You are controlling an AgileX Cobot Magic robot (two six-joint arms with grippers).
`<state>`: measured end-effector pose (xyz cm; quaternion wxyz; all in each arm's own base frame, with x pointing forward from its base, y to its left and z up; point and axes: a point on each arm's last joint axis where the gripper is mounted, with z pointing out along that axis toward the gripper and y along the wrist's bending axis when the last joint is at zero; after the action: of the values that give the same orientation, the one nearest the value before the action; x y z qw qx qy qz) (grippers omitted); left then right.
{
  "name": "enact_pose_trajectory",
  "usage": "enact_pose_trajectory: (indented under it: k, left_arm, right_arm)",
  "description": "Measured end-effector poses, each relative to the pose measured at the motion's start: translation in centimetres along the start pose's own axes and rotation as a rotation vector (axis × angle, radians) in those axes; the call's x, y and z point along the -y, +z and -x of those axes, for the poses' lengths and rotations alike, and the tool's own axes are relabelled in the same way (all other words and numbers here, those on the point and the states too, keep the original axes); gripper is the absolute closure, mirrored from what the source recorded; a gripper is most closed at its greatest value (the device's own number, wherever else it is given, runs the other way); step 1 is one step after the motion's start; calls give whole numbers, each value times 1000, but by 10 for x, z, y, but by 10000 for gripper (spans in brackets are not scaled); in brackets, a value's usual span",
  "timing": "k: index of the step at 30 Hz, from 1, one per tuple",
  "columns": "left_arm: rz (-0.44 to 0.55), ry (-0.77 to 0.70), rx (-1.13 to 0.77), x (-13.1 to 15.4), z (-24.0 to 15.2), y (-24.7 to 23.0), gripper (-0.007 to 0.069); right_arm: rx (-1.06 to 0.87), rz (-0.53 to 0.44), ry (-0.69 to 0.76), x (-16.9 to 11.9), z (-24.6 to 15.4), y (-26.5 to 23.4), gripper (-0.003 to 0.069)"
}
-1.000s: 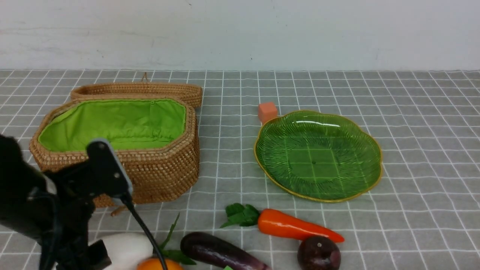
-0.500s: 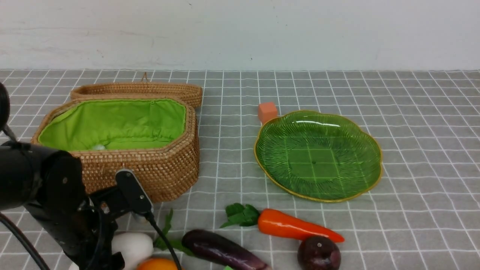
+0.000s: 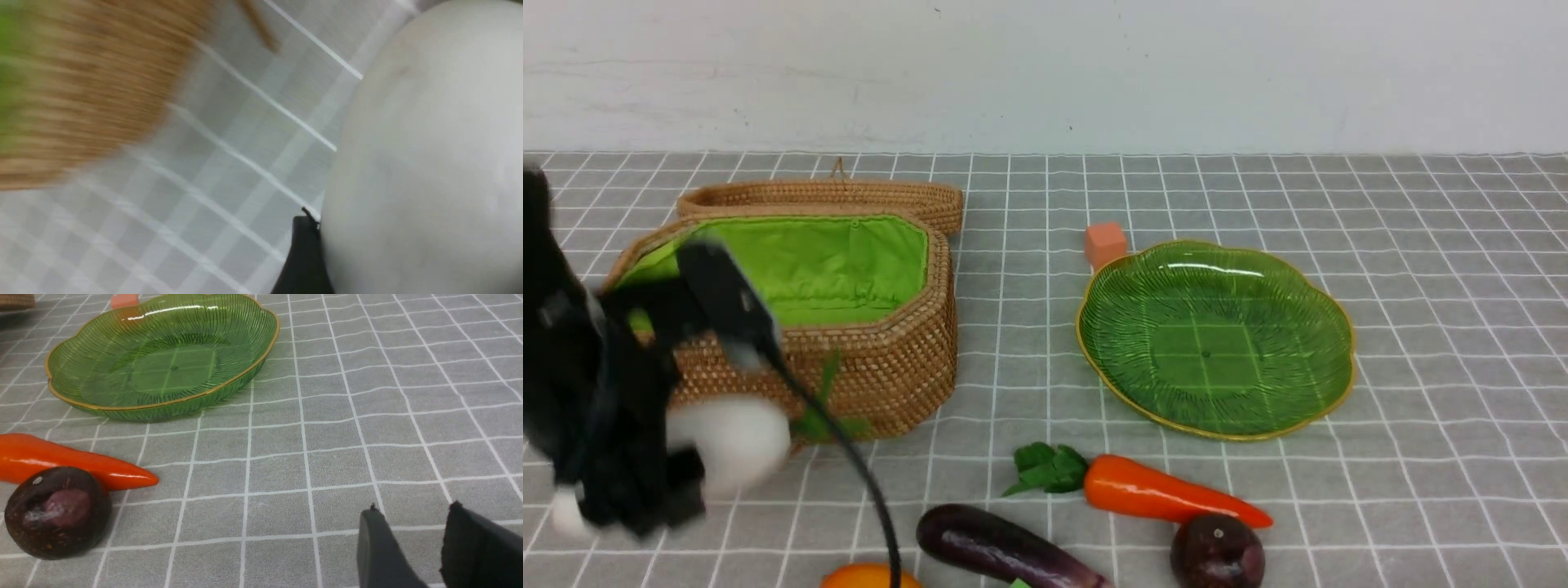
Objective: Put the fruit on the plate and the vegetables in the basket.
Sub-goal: Take a daikon with your left arm and place it on the basket on the left.
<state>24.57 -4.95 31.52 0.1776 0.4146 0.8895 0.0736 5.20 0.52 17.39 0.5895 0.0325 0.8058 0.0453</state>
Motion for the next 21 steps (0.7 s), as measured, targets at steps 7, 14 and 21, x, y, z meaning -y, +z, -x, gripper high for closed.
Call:
enact_pose_trajectory:
  k: [7, 14, 21]
  left_arm:
    - [350, -100, 364, -56, 28, -28, 94]
    - [453, -2, 376, -81, 49, 20, 94]
    - [355, -19, 260, -81, 50, 65, 11]
  right_arm:
    - [0, 0, 0, 0, 0, 0, 418]
    - [0, 0, 0, 0, 0, 0, 418]
    - [0, 0, 0, 0, 0, 0, 418]
